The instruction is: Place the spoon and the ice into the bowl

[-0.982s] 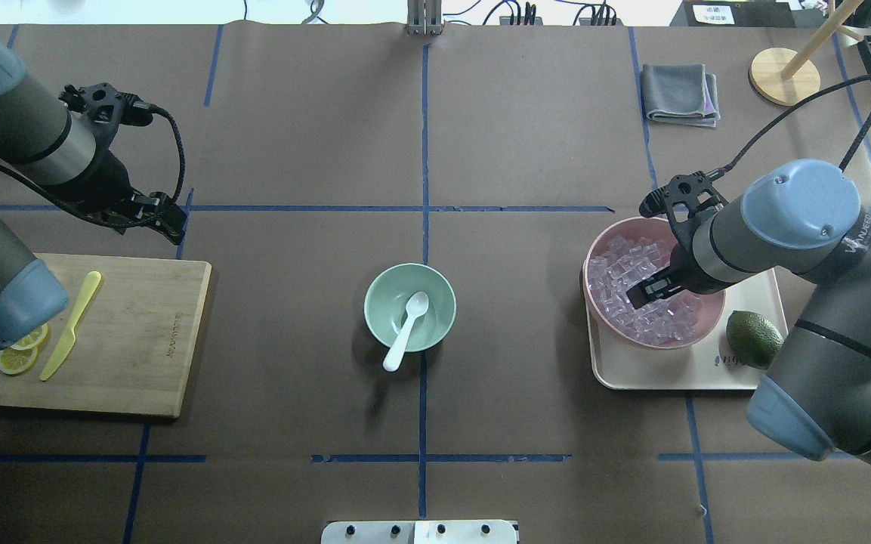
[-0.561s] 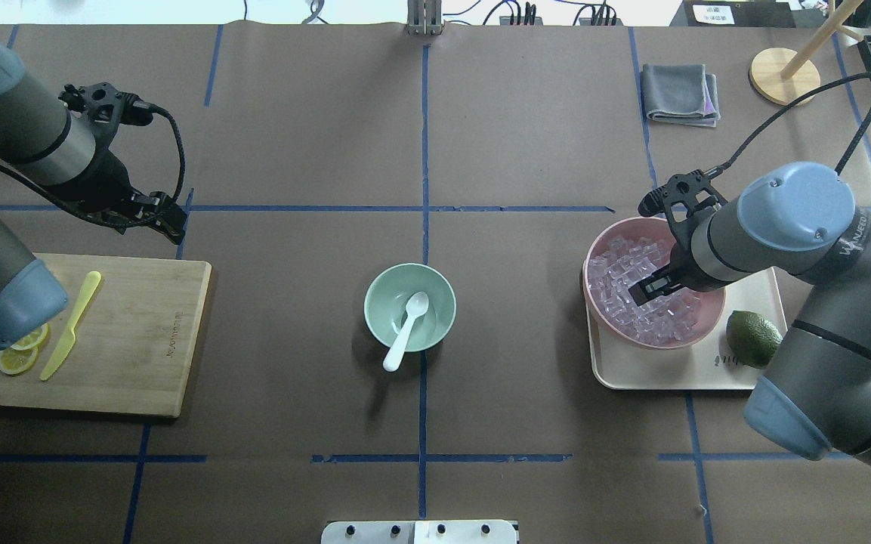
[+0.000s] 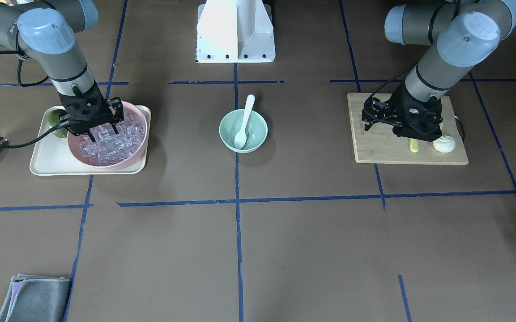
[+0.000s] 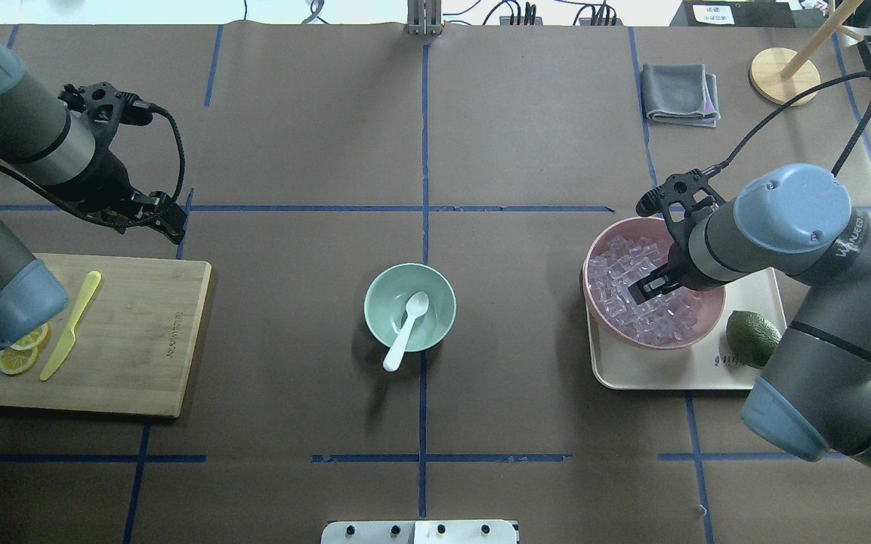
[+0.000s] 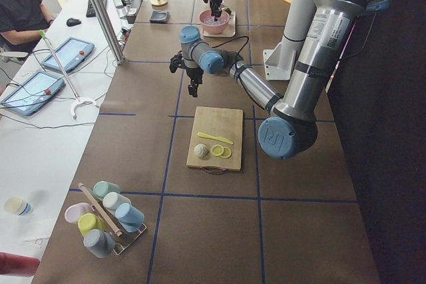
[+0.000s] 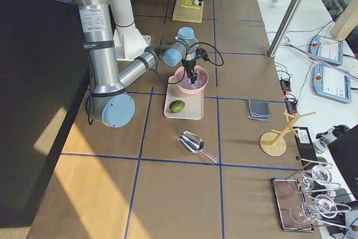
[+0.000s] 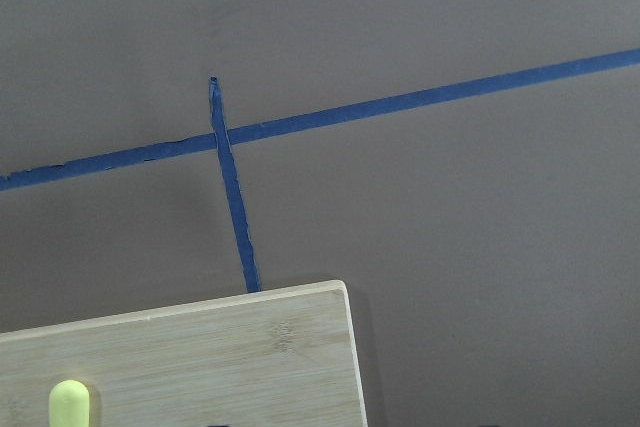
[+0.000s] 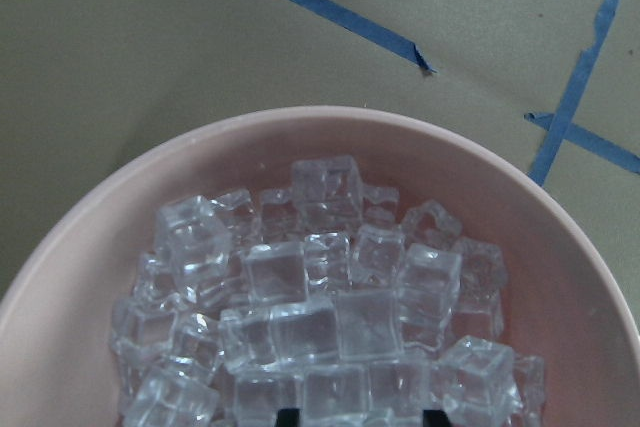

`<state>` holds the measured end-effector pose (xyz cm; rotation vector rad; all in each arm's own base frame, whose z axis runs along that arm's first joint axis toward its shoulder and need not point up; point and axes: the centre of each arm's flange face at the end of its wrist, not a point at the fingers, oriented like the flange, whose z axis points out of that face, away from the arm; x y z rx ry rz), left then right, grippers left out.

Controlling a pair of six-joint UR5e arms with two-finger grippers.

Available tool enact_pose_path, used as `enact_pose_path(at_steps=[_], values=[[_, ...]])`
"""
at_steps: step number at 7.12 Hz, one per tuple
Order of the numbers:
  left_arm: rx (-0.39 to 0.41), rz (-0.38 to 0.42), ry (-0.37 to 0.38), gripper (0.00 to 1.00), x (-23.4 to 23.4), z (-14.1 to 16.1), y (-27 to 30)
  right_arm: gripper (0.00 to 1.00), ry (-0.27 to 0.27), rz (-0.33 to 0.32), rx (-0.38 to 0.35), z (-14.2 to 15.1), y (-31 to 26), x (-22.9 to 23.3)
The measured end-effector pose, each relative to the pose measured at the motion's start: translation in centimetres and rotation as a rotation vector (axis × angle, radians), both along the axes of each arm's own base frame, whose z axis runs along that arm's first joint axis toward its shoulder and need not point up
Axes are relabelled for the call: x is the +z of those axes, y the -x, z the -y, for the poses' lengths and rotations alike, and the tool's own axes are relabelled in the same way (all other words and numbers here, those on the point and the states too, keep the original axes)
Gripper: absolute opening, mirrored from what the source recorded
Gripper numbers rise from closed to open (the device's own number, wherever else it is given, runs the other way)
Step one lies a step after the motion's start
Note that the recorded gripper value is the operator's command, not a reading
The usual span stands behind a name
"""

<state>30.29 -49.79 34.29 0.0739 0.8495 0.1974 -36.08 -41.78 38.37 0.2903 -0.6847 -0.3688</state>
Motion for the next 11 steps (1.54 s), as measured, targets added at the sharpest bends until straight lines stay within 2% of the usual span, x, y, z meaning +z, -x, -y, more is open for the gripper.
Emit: enact_pose_path(at_steps=[3, 5, 6, 8, 10, 11], values=[[0.001, 0.0, 0.0, 0.87, 0.0, 0.0, 0.0, 0.0, -0.009, 0.013, 0.0, -0.1, -0.1, -0.8], [0.003, 0.0, -0.01, 0.87, 0.0, 0.2, 0.3, 0.0, -0.023, 0.101, 0.029, -0.1, -0.2, -5.7], [0.002, 0.0, -0.013, 0.87, 0.1, 0.3, 0.6, 0.0, 0.016, 0.169, 0.078, -0.2, 0.8, -9.0], [0.001, 0.002, -0.012, 0.88, 0.4, 0.2, 0.9, 0.0, 0.15, 0.275, 0.179, -1.7, 7.6, -15.0], [-0.001, 0.004, -0.011, 0.9, 0.6, -0.1, 1.1, 0.0, 0.21, 0.309, 0.26, -2.7, 15.8, -20.0], [-0.002, 0.005, -0.012, 0.9, 0.6, -0.1, 1.2, 0.05, 0.227, 0.309, 0.281, -2.5, 18.3, -21.4]])
